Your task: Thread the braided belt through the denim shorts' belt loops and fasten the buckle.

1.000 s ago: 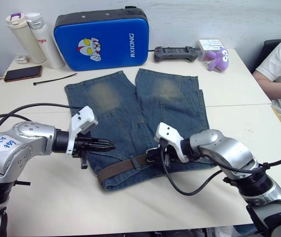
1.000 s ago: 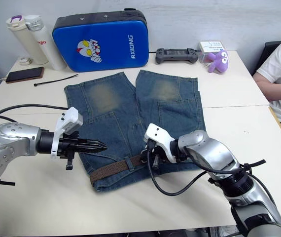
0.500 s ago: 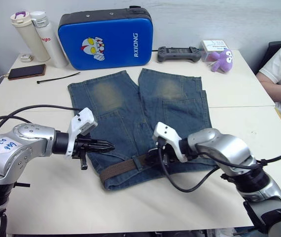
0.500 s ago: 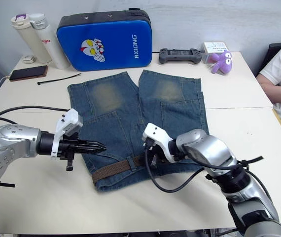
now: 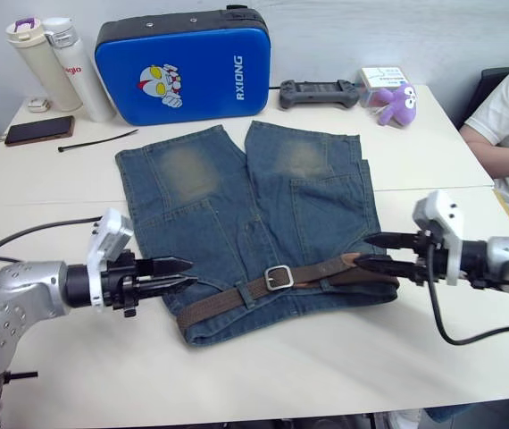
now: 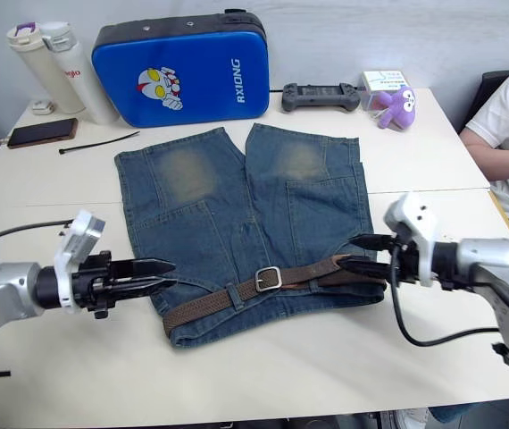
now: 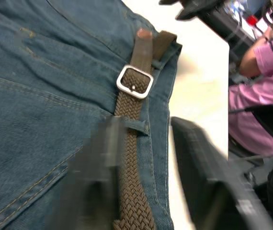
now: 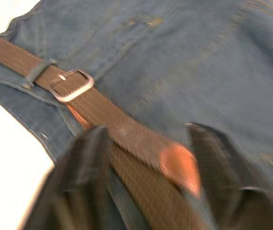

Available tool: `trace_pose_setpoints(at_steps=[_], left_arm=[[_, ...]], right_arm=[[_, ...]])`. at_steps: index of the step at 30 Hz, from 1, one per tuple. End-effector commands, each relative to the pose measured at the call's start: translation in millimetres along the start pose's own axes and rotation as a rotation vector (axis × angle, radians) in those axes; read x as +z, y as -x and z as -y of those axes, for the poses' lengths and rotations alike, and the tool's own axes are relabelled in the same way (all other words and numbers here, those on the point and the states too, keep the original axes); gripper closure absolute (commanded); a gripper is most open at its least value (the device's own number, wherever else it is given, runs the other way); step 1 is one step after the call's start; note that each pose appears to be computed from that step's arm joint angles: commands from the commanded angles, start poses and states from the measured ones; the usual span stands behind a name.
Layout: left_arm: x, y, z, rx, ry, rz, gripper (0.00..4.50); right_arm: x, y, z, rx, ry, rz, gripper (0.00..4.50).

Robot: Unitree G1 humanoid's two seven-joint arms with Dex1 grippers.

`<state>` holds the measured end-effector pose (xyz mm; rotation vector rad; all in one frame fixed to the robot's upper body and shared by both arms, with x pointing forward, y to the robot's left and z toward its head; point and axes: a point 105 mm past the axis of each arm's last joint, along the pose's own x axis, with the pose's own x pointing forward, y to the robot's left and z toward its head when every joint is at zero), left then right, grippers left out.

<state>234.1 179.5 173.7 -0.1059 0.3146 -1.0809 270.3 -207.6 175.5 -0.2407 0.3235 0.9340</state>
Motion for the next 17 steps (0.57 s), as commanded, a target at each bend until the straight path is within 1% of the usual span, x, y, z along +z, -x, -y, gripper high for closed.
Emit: trace_pose_setpoints(at_steps=[1, 2, 3, 6, 10, 12, 14, 17], left_arm=[[-9.0, 26.8, -14.4, 0.186, -0.062, 0.147, 0.83], [-18.6, 30.9, -13.6, 0.201, -0.061, 0.126, 0.5], [-27.0, 35.0, -12.0, 0.218, -0.063, 0.111, 0.07], [-42.6, 38.8, -11.2, 0.288, -0.075, 0.08, 0.07], [-57.1, 33.0, -8.9, 0.349, -0.084, 0.038, 0.07], [-59.0, 29.3, -6.8, 0.363, -0.09, 0.04, 0.07], [-61.3, 29.1, -12.2, 0.402, -0.081, 0.048, 0.07], [-63.1, 26.8, -14.5, 0.404, -0.088, 0.051, 0.07]], right_arm=[[-11.1, 9.6, -8.7, -0.049, 0.088, 0.041, 0.0], [-15.7, 10.8, -9.6, -0.058, 0.081, 0.048, 0.0], [-22.0, 13.2, -9.5, -0.071, 0.076, 0.044, 0.0], [-31.6, 19.8, -6.1, -0.109, 0.053, 0.05, 0.0], [-32.2, 23.7, -1.7, -0.153, 0.058, 0.068, 0.0], [-33.7, 25.0, -0.6, -0.167, 0.041, 0.071, 0.0], [-35.2, 24.4, -2.2, -0.16, 0.024, 0.074, 0.0], [-37.1, 23.4, -4.8, -0.145, 0.028, 0.066, 0.0]])
